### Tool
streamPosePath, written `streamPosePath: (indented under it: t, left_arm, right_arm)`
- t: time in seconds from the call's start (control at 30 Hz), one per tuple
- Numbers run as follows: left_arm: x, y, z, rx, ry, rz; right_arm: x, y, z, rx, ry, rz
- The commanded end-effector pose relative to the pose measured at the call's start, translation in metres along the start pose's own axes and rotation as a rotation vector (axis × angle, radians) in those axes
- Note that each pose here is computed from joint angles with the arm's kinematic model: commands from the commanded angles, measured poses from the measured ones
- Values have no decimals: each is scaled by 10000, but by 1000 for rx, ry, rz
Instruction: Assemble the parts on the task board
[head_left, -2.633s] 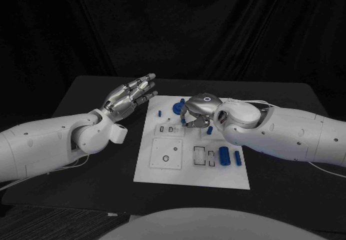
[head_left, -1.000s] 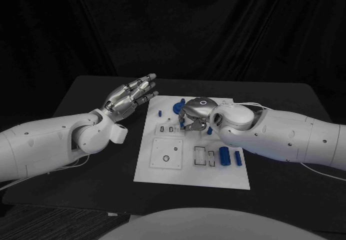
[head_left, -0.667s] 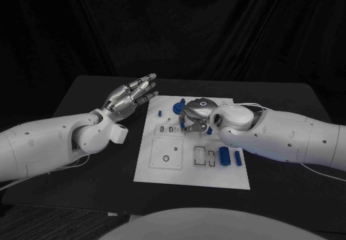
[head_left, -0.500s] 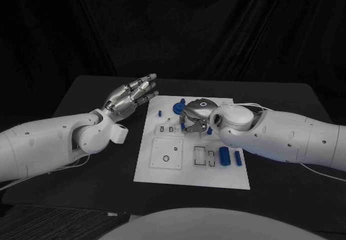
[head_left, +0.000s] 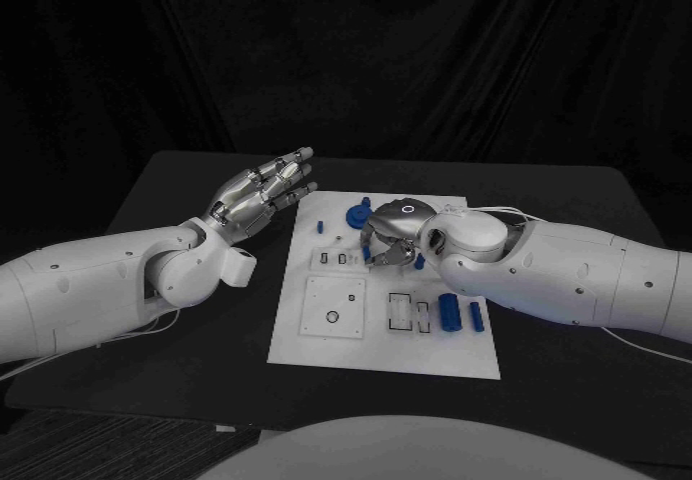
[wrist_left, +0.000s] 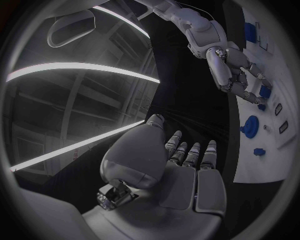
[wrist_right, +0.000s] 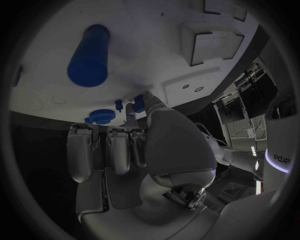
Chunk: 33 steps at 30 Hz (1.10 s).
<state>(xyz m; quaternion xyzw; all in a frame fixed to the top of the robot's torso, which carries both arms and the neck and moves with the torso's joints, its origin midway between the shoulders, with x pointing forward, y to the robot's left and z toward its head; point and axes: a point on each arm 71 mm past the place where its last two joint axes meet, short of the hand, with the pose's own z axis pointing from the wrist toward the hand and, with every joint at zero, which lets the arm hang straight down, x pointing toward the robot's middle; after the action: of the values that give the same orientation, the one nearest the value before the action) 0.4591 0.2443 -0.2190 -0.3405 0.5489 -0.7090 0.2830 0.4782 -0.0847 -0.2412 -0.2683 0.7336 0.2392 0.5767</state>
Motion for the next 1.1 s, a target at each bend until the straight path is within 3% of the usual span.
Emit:
streamPosePath:
  t: [0.03,0.47,0.73,0.93,1.1]
  left_arm:
    - [16,-47,4,72,10,-9]
    - [12,-46,4,71,10,-9]
    - [9,-43,6,69,8,-7]
    - [6,-42,7,67,4,-4]
    - [7,-34,14,59,-5,5]
  right_arm:
    - [21,-14,-5,20,10,-6]
    - [-8,-34,-24,7,-37,1]
    - [-73,-42,-64,-29,-101,6]
    - [-257,-85,-123,-65,-186,-4]
    - [-508,-194,-222,-76,-249,-13]
